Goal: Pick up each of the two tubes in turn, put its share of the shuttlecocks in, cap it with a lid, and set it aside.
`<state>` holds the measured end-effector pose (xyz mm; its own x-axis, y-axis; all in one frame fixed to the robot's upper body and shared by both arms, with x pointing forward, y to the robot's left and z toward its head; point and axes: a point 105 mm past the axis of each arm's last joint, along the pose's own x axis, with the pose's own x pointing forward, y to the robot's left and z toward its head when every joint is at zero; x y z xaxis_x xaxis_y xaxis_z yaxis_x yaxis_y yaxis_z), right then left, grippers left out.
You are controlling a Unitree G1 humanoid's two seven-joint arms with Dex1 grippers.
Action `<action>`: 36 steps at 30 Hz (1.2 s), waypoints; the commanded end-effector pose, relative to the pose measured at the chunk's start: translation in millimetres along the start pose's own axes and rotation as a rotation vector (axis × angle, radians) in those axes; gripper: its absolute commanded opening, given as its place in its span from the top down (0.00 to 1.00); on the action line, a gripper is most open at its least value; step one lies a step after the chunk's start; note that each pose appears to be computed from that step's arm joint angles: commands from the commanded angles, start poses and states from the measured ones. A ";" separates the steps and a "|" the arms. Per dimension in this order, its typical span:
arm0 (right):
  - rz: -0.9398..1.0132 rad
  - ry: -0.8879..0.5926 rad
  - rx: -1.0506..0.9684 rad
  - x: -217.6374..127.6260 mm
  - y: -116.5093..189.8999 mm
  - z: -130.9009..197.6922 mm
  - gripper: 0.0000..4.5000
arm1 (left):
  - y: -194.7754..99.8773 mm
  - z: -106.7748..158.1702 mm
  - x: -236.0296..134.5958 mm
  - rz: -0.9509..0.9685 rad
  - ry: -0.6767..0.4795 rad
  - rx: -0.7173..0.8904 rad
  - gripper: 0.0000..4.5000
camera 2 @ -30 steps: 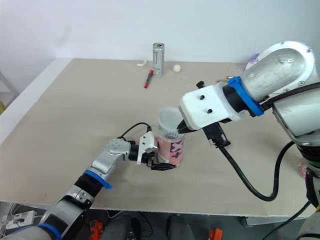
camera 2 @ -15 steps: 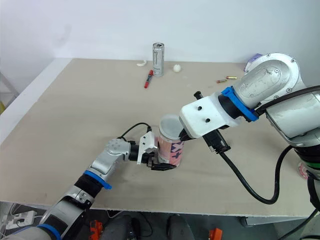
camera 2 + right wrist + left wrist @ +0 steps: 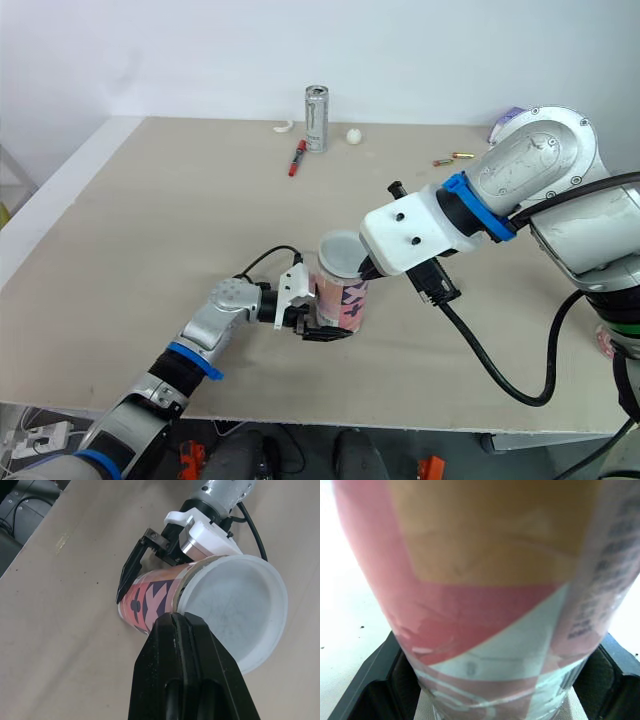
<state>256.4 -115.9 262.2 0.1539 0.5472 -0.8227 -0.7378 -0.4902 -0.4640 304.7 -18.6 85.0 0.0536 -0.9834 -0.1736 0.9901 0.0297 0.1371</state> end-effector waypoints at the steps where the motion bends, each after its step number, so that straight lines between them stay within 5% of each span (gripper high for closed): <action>1: 0.032 0.007 -0.031 -2.5 0.5 3.4 0.99 | -5.7 -20.0 -2.4 -0.004 0.062 -0.062 0.18; 23: 0.044 0.012 -0.032 -2.4 3.5 2.1 0.99 | -8.8 -19.1 -2.1 -0.042 0.082 -0.051 0.18; 26: 0.019 -0.012 -0.047 -3.4 0.2 6.0 0.81 | -9.2 -19.4 -2.3 -0.044 0.084 -0.054 0.18; 36: -0.039 -0.131 0.095 -19.6 -3.3 18.8 0.81 | -9.6 -20.6 -3.8 -0.050 0.094 -0.062 0.18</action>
<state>252.1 -111.8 272.8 0.1108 0.6252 -0.7726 -0.7933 -0.4126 -0.4476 302.5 -17.7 85.3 0.0317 -0.9806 -0.1934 0.9922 0.0076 0.1241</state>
